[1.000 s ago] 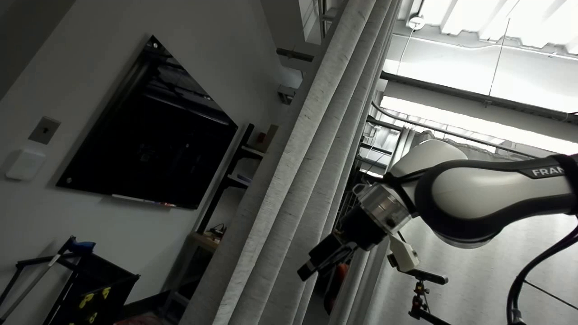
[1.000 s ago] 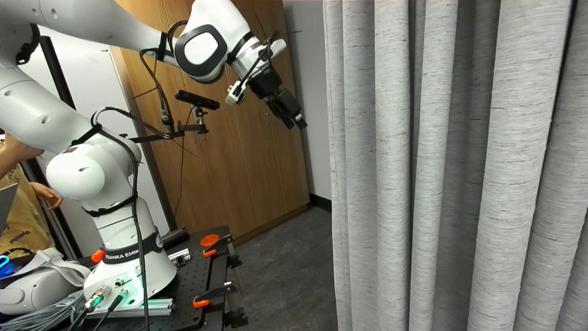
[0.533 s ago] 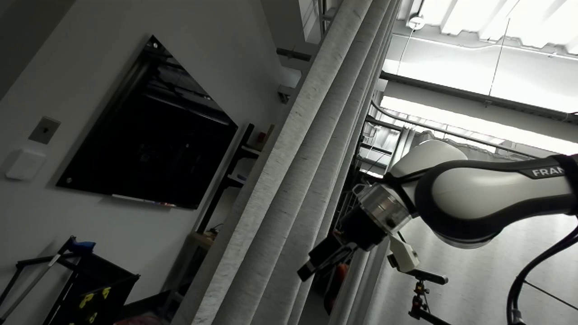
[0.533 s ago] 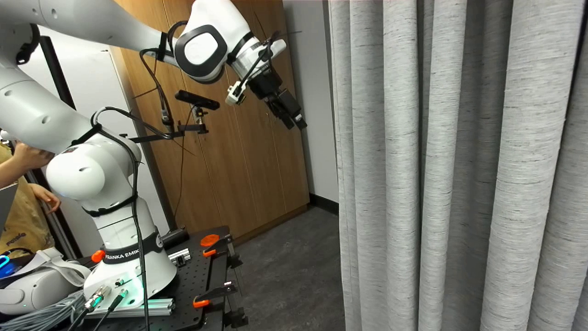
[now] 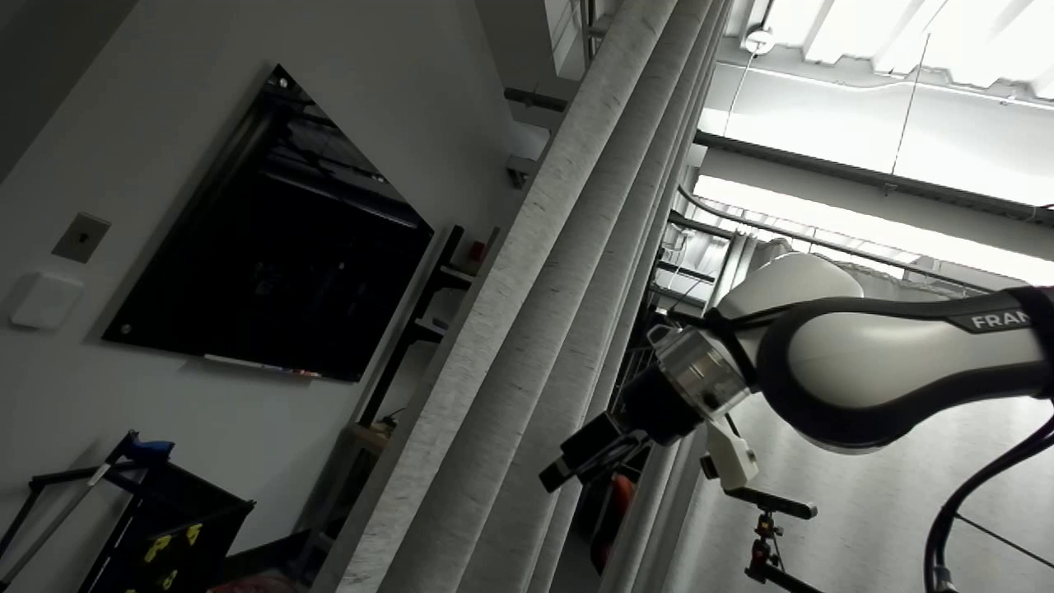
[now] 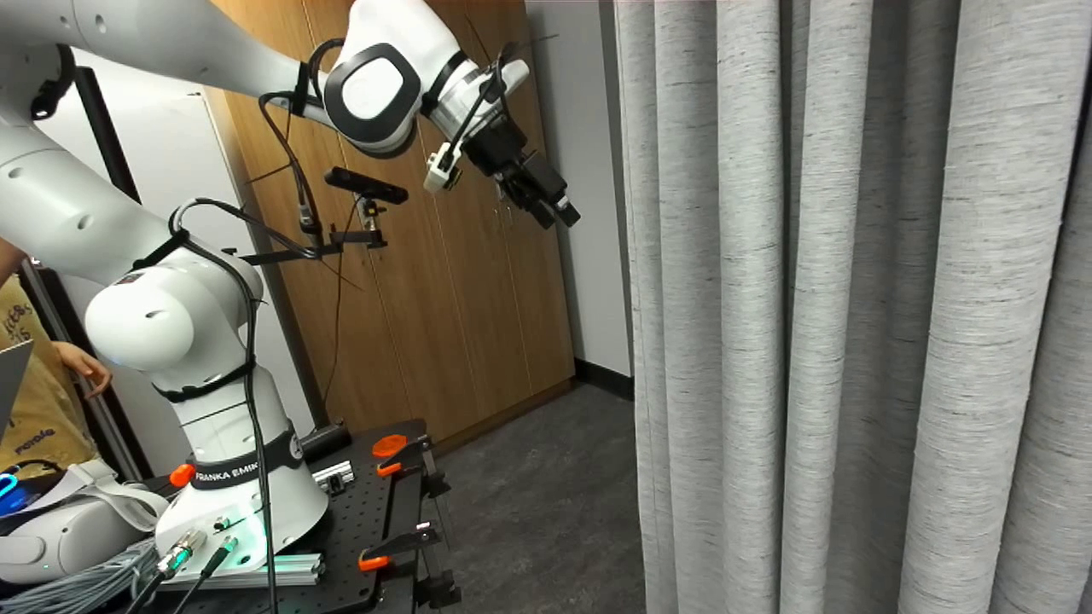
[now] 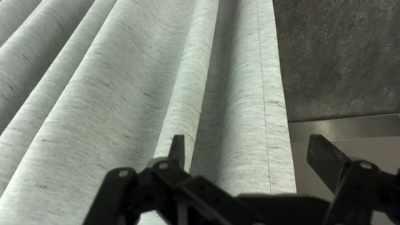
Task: Slide the curtain to the left
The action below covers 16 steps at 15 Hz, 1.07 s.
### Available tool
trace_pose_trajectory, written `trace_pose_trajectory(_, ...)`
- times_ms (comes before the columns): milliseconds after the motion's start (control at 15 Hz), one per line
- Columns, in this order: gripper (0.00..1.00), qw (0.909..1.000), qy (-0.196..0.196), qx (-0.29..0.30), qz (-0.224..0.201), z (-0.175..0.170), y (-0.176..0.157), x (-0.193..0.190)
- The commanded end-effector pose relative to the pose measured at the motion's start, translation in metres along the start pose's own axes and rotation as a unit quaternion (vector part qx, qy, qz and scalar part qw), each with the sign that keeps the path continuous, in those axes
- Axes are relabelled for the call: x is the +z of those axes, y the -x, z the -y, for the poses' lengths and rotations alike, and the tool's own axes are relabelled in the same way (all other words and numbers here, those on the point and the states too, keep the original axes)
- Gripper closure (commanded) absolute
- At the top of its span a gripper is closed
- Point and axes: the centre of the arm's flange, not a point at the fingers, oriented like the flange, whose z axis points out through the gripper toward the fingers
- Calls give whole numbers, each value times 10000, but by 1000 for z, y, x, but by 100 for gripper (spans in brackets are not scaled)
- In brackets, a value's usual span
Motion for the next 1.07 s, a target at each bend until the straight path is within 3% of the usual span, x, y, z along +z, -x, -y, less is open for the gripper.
trace_pose_trajectory(0,0,9988,219,-142,-424,-4,-4,2)
trace_pose_trajectory(267,0,9972,302,-125,-667,-5,-6,1)
trace_pose_trajectory(1000,0,9985,199,-91,-510,-5,-7,-2)
